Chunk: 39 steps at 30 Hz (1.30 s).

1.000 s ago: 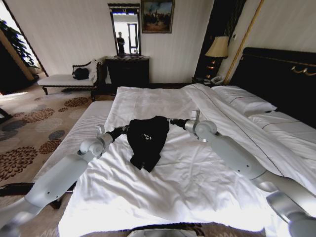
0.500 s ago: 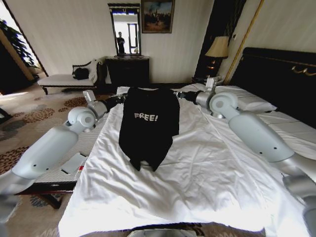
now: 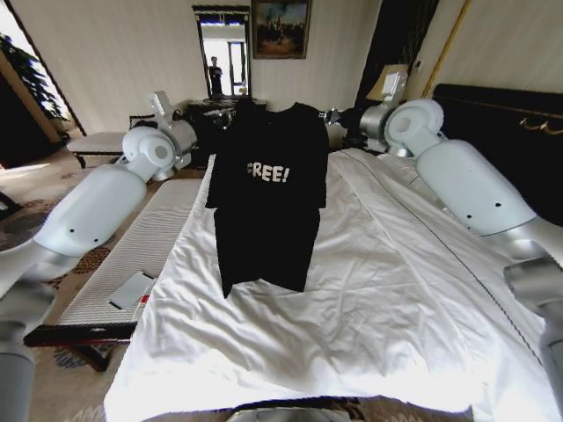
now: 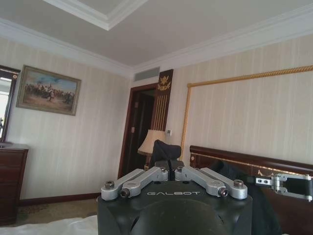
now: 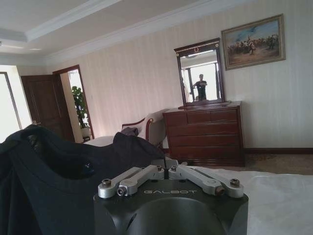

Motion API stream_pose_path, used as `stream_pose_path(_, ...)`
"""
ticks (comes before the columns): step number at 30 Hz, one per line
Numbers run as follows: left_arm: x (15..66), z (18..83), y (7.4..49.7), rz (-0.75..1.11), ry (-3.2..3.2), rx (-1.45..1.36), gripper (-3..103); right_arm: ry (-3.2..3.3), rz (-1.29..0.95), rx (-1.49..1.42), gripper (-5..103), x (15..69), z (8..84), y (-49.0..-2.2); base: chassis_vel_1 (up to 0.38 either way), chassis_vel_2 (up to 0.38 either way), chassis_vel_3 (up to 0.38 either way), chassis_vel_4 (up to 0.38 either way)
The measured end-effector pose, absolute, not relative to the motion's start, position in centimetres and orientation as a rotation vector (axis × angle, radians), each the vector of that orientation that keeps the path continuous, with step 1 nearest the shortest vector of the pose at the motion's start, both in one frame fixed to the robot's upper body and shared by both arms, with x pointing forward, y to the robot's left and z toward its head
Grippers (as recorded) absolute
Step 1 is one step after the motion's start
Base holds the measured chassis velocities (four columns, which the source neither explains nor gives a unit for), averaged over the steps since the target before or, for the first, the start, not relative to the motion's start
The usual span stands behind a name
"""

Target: Fold the clothes on the bed.

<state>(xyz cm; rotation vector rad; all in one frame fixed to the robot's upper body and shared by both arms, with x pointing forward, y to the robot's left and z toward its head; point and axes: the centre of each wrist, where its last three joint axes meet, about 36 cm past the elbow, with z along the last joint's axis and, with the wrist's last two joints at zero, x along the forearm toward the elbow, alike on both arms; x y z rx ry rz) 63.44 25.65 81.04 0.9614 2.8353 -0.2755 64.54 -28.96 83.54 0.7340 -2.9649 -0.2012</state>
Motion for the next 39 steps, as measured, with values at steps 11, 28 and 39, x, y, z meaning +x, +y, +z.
stream_pose_path(11, 63.8, 87.2, 24.7, -0.281, 2.767, 0.955, 1, -3.037, -0.273, 0.710, 0, 65.4, 88.4, -30.4, 0.000, 0.000, 0.000, 0.000)
stream_pose_path(28, 53.7, 82.8, 32.2, -0.312, 2.724, 0.982, 1, -2.989, -0.333, 0.843, 0, 56.8, 89.1, -27.3, 0.000, 0.000, 0.000, 0.000)
stream_pose_path(39, 39.5, 82.5, 33.3, -0.101, 2.667, 1.076, 1, -3.039, -0.183, 0.811, 0, 41.1, 91.4, -30.2, 0.000, 0.000, 0.000, 0.000)
